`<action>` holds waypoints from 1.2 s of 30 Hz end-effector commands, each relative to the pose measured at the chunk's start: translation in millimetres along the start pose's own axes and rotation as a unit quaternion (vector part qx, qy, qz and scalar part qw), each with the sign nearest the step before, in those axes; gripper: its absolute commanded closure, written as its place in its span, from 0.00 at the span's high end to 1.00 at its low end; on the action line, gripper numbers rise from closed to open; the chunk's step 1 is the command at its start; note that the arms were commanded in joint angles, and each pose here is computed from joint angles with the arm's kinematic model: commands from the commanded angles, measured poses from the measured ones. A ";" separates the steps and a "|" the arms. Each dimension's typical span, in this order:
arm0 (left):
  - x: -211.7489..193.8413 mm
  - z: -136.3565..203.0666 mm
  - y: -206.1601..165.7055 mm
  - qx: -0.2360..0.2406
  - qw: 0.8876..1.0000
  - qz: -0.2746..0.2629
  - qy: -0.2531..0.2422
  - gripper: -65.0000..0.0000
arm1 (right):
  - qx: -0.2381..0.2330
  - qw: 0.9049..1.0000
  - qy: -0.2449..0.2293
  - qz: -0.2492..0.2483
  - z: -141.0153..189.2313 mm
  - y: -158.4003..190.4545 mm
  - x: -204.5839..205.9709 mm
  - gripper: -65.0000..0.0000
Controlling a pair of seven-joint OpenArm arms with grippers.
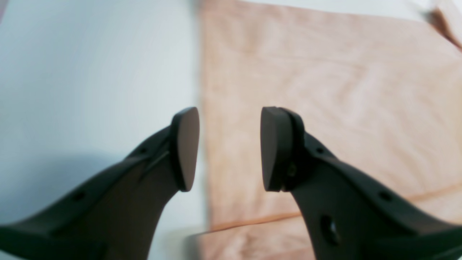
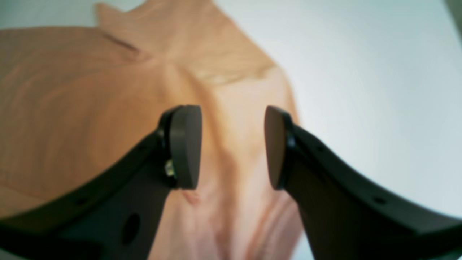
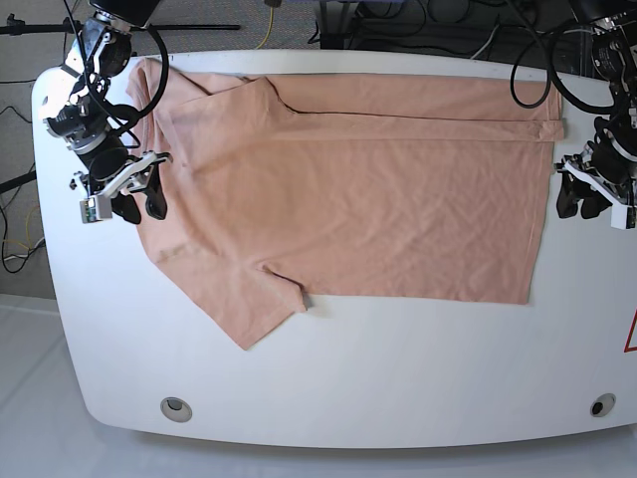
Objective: Fold the T-shirt properly
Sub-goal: 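Move both open grippers along the shirt sides to the hem corners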
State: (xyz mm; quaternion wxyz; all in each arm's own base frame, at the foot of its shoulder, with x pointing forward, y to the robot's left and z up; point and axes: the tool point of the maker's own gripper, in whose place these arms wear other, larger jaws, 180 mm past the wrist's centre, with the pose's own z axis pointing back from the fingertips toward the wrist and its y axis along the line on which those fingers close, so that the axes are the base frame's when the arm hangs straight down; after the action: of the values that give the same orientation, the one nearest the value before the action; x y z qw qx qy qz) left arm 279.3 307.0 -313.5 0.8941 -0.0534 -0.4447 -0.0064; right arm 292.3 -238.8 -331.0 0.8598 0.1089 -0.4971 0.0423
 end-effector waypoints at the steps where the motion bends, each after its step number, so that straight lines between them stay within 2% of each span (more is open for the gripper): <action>1: 22.1 -2.8 -2.1 -0.009 1.000 -0.009 -0.029 0.38 | 0.004 0.999 -0.030 0.015 -1.3 -0.4 24.6 0.41; 9: 39.8 -26.8 3.0 -0.010 0.999 -0.001 -0.039 0.38 | 0.010 0.999 -0.043 0.022 -19.3 -2.4 46.7 0.42; 15: 29.7 -56.9 7.8 -0.024 0.999 0.030 -0.014 0.39 | 0.012 0.999 -0.038 0.012 -41.1 -10.0 52.1 0.43; 17: 12.9 -79.7 15.7 -0.026 0.998 0.058 0.017 0.39 | 0.011 0.999 -0.035 -0.007 -58.2 -20.0 55.5 0.43; 21: 9.0 -96.2 20.7 -0.026 0.996 0.075 0.030 0.40 | 0.012 0.999 -0.027 -0.016 -72.8 -25.6 56.9 0.43; 25: 13.0 -107.4 22.8 -0.024 0.996 0.081 0.032 0.40 | 0.015 0.999 -0.022 -0.025 -85.1 -29.1 59.1 0.43; 27: 20.1 -114.9 23.4 -0.019 0.996 0.081 0.025 0.40 | 0.024 0.999 -0.019 -0.044 -97.1 -29.1 58.7 0.42; 36: 33.7 -128.3 24.1 -0.015 0.997 0.078 0.023 0.40 | 0.054 0.997 -0.002 -0.051 -127.1 -15.6 65.8 0.44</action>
State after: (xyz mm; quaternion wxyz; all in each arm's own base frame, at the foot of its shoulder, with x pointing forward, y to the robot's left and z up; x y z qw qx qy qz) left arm 389.8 310.7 -383.4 0.9097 -0.1087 -0.3966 0.0569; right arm 415.9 -226.6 -357.6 0.8659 0.1786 -0.4668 0.0184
